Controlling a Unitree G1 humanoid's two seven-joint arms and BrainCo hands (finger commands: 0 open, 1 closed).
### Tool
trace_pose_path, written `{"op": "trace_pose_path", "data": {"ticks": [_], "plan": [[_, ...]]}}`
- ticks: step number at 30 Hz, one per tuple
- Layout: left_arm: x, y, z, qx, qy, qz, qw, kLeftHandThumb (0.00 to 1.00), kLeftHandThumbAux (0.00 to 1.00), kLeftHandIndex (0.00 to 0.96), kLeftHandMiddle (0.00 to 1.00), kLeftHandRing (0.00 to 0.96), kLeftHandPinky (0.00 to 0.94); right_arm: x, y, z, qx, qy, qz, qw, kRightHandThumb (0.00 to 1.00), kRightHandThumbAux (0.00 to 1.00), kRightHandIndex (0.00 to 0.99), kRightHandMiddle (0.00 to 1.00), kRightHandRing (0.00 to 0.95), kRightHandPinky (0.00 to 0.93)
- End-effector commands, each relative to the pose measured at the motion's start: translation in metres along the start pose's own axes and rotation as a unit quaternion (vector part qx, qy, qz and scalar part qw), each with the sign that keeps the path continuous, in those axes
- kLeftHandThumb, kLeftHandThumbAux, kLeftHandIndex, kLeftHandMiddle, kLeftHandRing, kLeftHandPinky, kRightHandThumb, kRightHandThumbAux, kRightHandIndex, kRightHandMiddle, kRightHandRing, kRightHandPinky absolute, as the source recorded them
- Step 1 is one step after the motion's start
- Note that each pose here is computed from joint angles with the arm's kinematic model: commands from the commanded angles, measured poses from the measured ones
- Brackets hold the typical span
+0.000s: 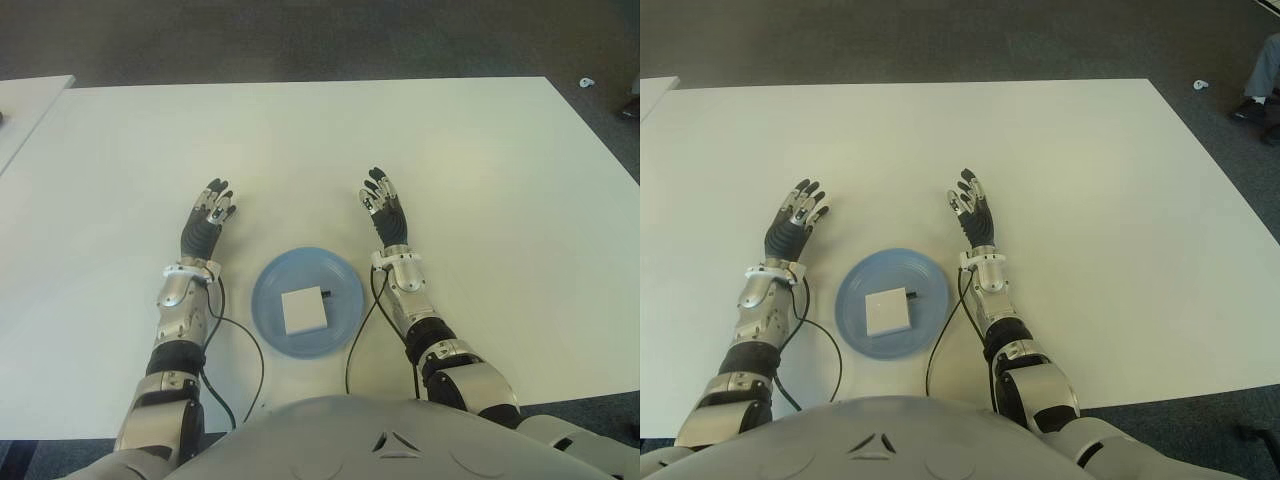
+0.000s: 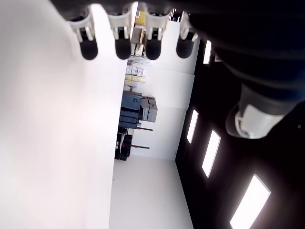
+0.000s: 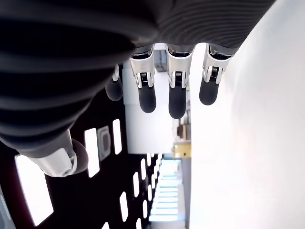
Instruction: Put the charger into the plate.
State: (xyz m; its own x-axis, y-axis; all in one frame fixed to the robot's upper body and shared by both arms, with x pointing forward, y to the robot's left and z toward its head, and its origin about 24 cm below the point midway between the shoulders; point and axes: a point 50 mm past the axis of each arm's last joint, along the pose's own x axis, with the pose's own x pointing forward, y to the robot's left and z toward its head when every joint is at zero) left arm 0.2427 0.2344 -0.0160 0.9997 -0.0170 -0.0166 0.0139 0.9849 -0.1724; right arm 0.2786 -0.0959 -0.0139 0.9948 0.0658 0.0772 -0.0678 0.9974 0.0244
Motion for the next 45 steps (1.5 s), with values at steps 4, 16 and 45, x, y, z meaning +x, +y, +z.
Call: {"op": "trace_pose_path", "data": {"ticks": [4, 16, 45], "plan": [[-0.007, -0.001, -0.004, 0.024, 0.026, -0.042, 0.998, 0.023, 0.488, 0.0, 0.0, 0.0, 0.0, -0.035, 0.009, -0.034, 0.031, 0.09, -0.029, 0.995, 0.004, 0.501, 0.0, 0.034, 0.034, 0.038], [-0.013, -0.008, -0.012, 0.062, 0.035, -0.071, 0.995, 0.023, 0.472, 0.0, 0.0, 0.0, 0.0, -0.036, 0.006, -0.032, 0.033, 0.094, -0.059, 0.993, 0.051, 0.554, 0.0, 0.0, 0.0, 0.0], [-0.021, -0.013, -0.022, 0.139, 0.0, -0.077, 0.987, 0.013, 0.539, 0.0, 0.0, 0.0, 0.0, -0.042, 0.004, -0.033, 0.013, 0.103, -0.068, 0.992, 0.061, 0.571, 0.0, 0.0, 0.0, 0.0]]}}
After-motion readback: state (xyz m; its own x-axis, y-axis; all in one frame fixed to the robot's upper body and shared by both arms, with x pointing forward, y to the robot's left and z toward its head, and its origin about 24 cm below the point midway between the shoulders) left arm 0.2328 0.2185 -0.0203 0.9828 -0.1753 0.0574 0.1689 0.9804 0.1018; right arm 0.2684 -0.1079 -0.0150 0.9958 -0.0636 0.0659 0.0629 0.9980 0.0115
